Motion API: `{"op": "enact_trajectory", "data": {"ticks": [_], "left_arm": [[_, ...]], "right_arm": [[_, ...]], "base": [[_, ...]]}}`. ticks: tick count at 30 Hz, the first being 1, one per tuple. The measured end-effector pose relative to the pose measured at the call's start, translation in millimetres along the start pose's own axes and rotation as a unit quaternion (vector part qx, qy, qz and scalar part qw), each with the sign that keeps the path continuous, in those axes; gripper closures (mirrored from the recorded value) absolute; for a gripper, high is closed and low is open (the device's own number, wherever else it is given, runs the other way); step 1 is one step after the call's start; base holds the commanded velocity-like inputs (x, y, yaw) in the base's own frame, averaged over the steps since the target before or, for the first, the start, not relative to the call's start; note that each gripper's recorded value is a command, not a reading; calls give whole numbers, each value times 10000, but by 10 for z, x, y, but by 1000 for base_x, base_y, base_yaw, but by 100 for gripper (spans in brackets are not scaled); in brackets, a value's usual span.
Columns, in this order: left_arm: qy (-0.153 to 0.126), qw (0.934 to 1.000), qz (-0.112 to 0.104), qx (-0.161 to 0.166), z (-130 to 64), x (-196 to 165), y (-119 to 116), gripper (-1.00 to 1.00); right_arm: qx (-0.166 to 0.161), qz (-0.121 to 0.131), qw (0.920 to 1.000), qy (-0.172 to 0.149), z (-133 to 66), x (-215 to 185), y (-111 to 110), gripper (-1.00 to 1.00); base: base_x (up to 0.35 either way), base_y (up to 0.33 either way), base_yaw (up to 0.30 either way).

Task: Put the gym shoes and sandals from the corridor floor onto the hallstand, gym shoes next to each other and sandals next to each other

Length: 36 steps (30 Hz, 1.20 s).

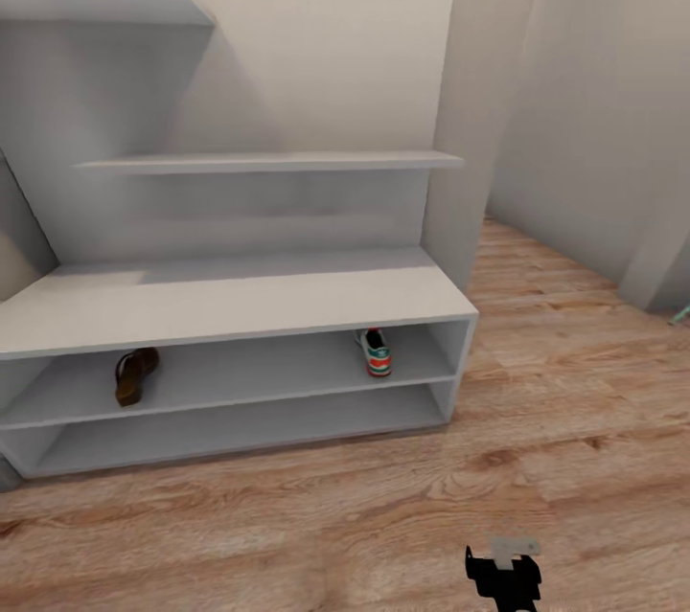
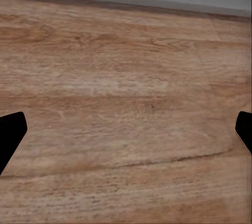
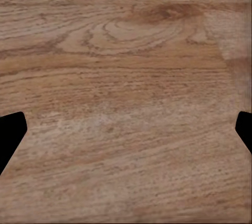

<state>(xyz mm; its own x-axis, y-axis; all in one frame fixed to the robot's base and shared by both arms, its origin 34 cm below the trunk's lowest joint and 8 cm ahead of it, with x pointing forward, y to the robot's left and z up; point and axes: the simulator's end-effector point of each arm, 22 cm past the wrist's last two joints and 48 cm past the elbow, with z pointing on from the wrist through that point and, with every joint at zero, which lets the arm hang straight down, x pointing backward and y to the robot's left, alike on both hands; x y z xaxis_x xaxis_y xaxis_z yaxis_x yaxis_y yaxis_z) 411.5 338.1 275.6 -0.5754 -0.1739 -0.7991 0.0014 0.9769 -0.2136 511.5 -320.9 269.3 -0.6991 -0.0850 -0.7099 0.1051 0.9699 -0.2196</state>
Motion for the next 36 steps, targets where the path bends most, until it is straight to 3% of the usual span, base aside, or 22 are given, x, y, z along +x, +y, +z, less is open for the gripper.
{"op": "enact_trajectory", "data": {"ticks": [36], "left_arm": [[55, 10000, 4, -4, -6, 47, 6, -100]], "right_arm": [[-21, -2, 9999, 112, -15, 122, 38, -100]], "base": [[0, 0, -264]]}}
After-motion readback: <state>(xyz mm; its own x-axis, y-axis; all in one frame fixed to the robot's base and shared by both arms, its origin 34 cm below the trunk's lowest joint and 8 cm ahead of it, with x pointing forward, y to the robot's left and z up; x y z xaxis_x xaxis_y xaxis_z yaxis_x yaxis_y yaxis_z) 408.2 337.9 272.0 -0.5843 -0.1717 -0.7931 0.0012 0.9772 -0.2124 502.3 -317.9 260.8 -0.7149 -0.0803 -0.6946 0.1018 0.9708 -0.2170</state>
